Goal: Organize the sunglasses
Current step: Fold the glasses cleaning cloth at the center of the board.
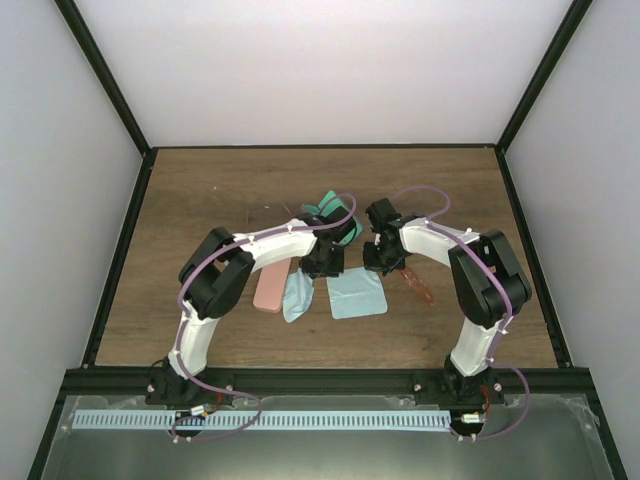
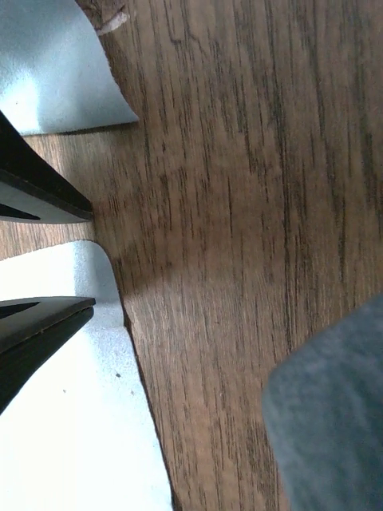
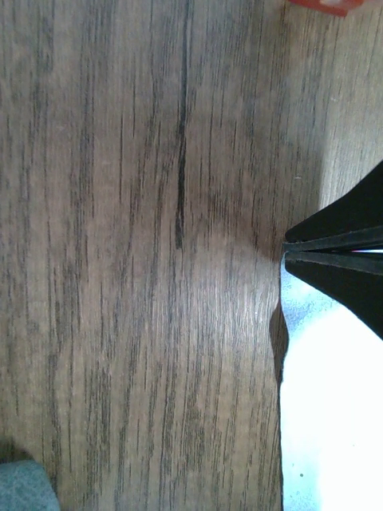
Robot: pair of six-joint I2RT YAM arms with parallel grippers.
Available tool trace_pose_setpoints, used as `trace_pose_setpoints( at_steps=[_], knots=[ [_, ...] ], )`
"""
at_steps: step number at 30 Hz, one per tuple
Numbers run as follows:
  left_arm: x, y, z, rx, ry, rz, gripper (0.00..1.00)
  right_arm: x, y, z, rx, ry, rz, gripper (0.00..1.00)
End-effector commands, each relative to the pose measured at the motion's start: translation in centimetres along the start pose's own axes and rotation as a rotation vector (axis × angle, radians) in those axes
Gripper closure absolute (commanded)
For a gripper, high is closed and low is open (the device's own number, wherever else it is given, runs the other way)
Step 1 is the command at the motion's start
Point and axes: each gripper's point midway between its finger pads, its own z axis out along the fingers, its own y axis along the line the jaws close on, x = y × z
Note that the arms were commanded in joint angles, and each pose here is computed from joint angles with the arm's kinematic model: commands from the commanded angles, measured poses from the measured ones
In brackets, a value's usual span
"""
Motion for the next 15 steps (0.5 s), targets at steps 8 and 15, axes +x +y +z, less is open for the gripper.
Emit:
trace_pose_setpoints(
  at_steps=[8,15],
  knots=[
    [-0.20,-0.07,1.00,-0.019,0.010,0.007,0.77,0.83,0.54,0.21,-0.009,0.032,-0.007,0.99],
    [-0.15,0.07,1.16,-0.029,0.016,0.015,0.90,0.90,0.50,0.19,-0.007,0.032,-0.006,0.99]
  ],
)
